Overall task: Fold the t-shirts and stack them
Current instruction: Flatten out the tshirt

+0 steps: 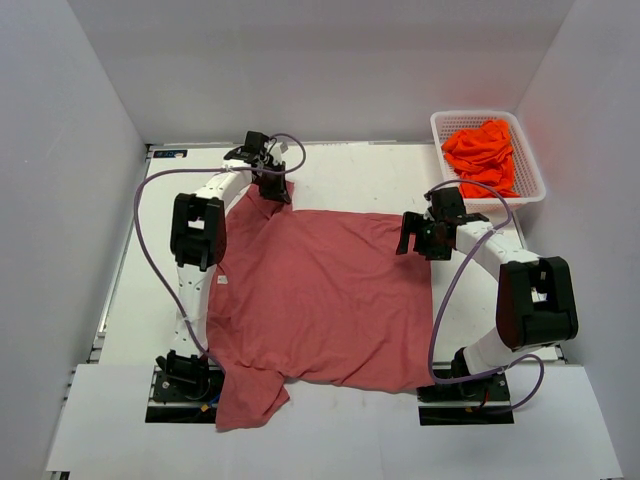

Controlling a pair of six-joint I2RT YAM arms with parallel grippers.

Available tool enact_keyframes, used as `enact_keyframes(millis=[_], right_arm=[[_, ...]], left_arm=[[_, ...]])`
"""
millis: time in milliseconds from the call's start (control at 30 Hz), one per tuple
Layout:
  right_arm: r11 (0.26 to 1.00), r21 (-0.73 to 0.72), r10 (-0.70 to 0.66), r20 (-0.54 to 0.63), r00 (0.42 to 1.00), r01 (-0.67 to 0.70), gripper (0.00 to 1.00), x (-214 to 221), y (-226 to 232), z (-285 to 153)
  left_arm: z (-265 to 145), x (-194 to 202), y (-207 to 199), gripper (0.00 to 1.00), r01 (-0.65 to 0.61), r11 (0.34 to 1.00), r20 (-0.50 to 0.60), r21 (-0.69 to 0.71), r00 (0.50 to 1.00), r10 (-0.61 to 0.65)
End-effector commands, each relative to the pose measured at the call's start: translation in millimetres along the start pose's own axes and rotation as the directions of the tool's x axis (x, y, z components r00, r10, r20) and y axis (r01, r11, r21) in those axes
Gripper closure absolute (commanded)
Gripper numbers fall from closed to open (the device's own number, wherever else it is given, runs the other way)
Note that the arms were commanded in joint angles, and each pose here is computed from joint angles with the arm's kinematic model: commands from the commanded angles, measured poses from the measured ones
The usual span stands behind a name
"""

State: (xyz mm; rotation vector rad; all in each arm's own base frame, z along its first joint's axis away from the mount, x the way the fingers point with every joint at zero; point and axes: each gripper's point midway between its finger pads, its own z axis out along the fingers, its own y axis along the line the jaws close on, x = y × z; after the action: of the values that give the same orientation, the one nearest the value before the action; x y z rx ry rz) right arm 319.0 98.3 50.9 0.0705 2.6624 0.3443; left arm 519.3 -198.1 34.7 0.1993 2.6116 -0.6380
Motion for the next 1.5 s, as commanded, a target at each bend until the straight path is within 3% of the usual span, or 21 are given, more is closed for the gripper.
enact_keyframes(millis=[0,167,267,433,567,600,667,733,867,1000,1033,1100,1233,1300,1333,1367,1433,1467], right_arm=[[1.000,0.006,-0.016,0.010,1.000,0.016,0.10,-2.6,-1.5,1.3],[1.000,0.004,-0.015,0.002,1.000,0.015,0.10,-1.0,-2.2,4.2],[1.000,0.002,-0.016,0.003,1.000,0.016,0.10,-0.4,-2.2,4.5],[1.000,0.001,-0.014,-0.004,1.000,0.014,0.10,0.7,-2.1,5.7],[1.000,-0.007,-0.007,-0.013,1.000,0.007,0.10,1.1,0.0,7.9],[1.000,-0.008,-0.002,-0.018,1.000,0.002,0.10,1.3,0.0,8.8],[1.000,-0.011,0.001,-0.017,1.000,-0.001,0.10,0.1,0.9,9.0],[1.000,-0.012,-0.002,-0.013,1.000,0.002,0.10,-1.8,2.4,8.4],[0.999,-0.015,-0.050,0.036,0.998,0.050,0.10,-17.4,6.1,-0.5],[0.972,-0.044,-0.223,0.143,0.964,0.231,0.10,-50.6,35.5,-16.3],[0.962,-0.062,-0.250,0.178,0.952,0.265,0.10,-65.0,47.8,-22.1],[0.923,-0.101,-0.354,0.159,0.922,0.372,0.10,-71.2,73.0,-6.7],[0.832,-0.236,-0.438,0.278,0.855,0.502,0.10,-124.0,158.6,-7.3],[0.784,-0.272,-0.492,0.276,0.826,0.558,0.10,-124.2,182.7,11.4],[0.755,-0.270,-0.487,0.379,0.786,0.598,0.10,-160.6,210.6,-10.1],[0.744,-0.291,-0.513,0.326,0.794,0.601,0.10,-148.9,217.6,26.2],[0.709,-0.310,-0.513,0.390,0.765,0.633,0.10,-173.4,253.1,26.7],[0.699,-0.325,-0.531,0.362,0.766,0.637,0.10,-163.9,261.5,46.8]], left_arm=[[-25.5,-33.0,-25.6,1.00,-0.025,0.999,0.109,0.037,0.994,0.020],[-29.9,-40.1,-44.9,1.00,-0.077,0.994,0.150,0.072,0.987,0.065],[-32.3,-45.9,-69.2,1.00,-0.172,0.979,0.173,0.105,0.973,0.153],[-9.7,-34.6,-97.2,1.00,-0.318,0.945,0.126,0.073,0.943,0.308],[1.9,-25.1,-100.4,1.00,-0.349,0.937,0.091,0.008,0.933,0.347],[1.9,-26.0,-98.2,0.78,-0.348,0.937,0.092,-0.006,0.933,0.347],[4.1,-22.4,-98.9,0.23,-0.366,0.929,0.078,-0.048,0.926,0.369],[-6.6,-32.0,-96.5,0.00,-0.344,0.934,0.103,-0.099,0.930,0.354],[-47.6,-50.4,-88.7,0.00,-0.243,0.956,0.183,-0.167,0.945,0.272],[-110.1,-58.6,-63.5,0.00,0.026,0.967,0.324,-0.254,0.944,0.060],[-112.0,-42.7,-50.3,0.00,0.077,0.959,0.309,-0.274,0.951,0.012],[-140.3,-38.9,-36.2,0.00,0.232,0.937,0.363,-0.263,0.923,-0.126],[-133.8,18.7,2.5,0.00,0.423,0.869,0.300,-0.257,0.890,-0.344],[-126.7,43.3,11.4,0.00,0.463,0.854,0.266,-0.238,0.877,-0.401],[-125.4,38.7,14.2,0.00,0.467,0.860,0.289,-0.205,0.869,-0.402],[-120.5,42.9,12.0,0.00,0.463,0.867,0.274,-0.186,0.871,-0.407],[-116.2,45.5,14.7,0.00,0.474,0.864,0.274,-0.167,0.864,-0.422],[-115.7,42.7,11.0,0.00,0.470,0.871,0.273,-0.145,0.865,-0.421]])
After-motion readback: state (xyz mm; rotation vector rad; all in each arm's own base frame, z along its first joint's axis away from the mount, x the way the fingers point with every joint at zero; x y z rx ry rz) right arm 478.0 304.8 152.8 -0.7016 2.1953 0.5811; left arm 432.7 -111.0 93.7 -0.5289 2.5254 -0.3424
